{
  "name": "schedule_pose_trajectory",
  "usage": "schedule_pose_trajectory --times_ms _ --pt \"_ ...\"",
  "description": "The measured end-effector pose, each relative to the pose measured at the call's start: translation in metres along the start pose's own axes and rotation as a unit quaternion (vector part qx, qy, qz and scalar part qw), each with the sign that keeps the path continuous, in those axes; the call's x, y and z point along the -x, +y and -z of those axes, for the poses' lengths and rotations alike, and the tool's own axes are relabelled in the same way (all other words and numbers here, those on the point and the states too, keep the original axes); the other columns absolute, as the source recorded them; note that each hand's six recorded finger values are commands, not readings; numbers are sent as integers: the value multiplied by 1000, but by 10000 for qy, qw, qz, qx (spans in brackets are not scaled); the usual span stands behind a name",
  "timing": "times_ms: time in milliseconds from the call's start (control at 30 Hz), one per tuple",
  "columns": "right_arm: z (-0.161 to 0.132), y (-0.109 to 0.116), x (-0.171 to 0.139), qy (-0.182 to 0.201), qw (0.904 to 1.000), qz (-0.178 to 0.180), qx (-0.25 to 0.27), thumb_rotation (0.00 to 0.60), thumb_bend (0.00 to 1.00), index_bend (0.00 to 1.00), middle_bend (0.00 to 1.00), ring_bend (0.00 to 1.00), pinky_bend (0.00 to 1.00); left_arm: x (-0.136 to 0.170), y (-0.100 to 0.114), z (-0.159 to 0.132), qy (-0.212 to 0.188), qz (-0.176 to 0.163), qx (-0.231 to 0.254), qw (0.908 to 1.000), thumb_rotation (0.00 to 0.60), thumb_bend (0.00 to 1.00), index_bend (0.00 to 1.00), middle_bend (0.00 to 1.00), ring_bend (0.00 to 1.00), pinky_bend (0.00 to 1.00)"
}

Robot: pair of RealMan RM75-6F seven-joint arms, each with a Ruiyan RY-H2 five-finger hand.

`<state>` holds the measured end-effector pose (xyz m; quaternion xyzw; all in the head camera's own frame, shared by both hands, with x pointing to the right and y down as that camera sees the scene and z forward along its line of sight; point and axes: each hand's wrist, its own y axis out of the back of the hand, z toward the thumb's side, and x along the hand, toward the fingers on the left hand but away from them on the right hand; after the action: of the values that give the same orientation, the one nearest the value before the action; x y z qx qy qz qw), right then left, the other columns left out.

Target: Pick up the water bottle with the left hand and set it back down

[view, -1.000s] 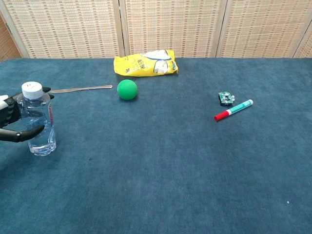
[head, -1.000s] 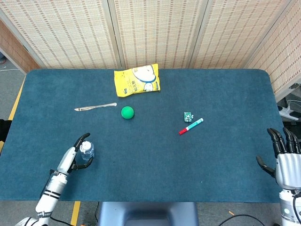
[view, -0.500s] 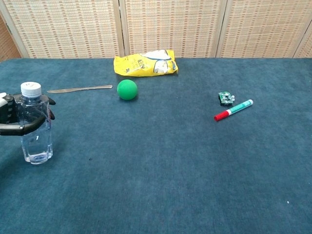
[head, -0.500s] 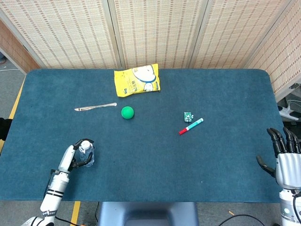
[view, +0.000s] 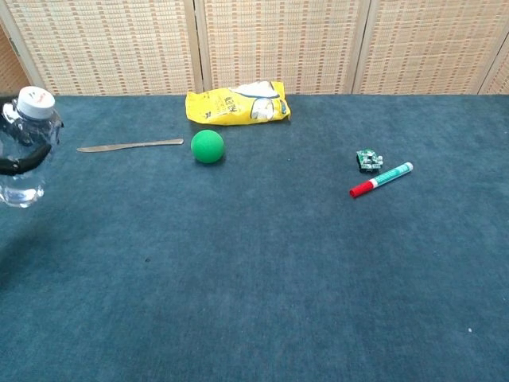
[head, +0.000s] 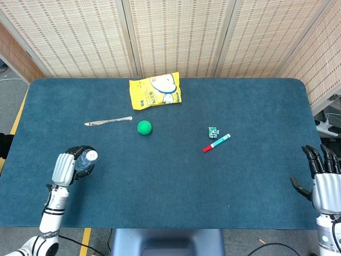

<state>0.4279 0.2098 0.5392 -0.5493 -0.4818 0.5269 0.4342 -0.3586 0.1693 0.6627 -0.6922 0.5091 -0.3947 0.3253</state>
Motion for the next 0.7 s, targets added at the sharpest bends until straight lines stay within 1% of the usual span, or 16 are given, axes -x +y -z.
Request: schedule_pose_trajectory --times_ms 100,167,200,267,333,367,400,433,467,500,533,567,600,667,700 --pt "0 0 0 5 10000 -9 18 600 133 131 137 0 85 -9 18 7 -68 -414 -757 9962 600 597 531 601 581 640" --pt "0 0 0 -4 10000 -13 3 600 133 131 137 0 85 -11 21 9 -48 -495 -855 9951 600 597 548 614 591 651" --pt "0 -1 0 -10 10000 -27 -10 600 133 132 137 0 85 -12 22 8 -26 -516 -758 9958 600 598 558 622 598 657" --pt "0 -2 1 -8 10000 -56 -8 600 133 133 137 0 85 -12 21 7 16 -521 -410 9978 600 598 570 631 605 663" --pt "0 -2 1 -9 10000 -70 -2 600 133 135 137 0 85 -13 20 5 78 -491 268 9984 600 598 578 635 609 665" --pt "0 -2 1 -14 10000 -73 -7 600 133 135 137 0 85 -13 20 4 109 -468 638 9968 600 598 583 636 609 666" --pt "0 -2 1 -20 10000 -85 -20 600 133 135 137 0 85 -14 19 3 156 -430 1192 9918 600 598 586 636 610 667" --pt "0 -3 1 -22 9999 -98 -25 600 133 136 137 0 85 -14 18 3 194 -393 1643 9854 600 598 587 636 610 667" --pt "0 -3 1 -20 9999 -111 -25 600 133 136 137 0 85 -14 18 2 233 -347 2113 9765 600 597 588 637 611 668" --pt "0 -3 1 -17 9999 -119 -22 600 133 137 136 0 85 -15 17 1 288 -273 2752 9606 600 598 588 637 611 668" --pt "0 -3 1 -18 9999 -118 -18 600 133 137 136 0 85 -16 16 0 347 -183 3383 9402 600 597 589 637 611 668" --pt "0 -3 2 -23 9999 -118 -18 600 133 137 137 0 85 -16 16 -1 380 -134 3689 9286 600 605 590 637 612 668" --pt "0 -3 2 -30 9999 -120 -23 600 133 137 137 0 85 -16 15 -1 454 -33 4270 9031 600 611 590 637 613 668" --pt "0 -4 2 -37 9999 -139 -39 600 133 137 137 0 85 -17 14 -2 573 104 5010 8635 600 631 592 640 615 669" --pt "0 -4 1 -33 9999 -160 -40 600 132 137 137 0 85 -17 13 -2 642 147 5392 8396 600 632 598 642 617 670"
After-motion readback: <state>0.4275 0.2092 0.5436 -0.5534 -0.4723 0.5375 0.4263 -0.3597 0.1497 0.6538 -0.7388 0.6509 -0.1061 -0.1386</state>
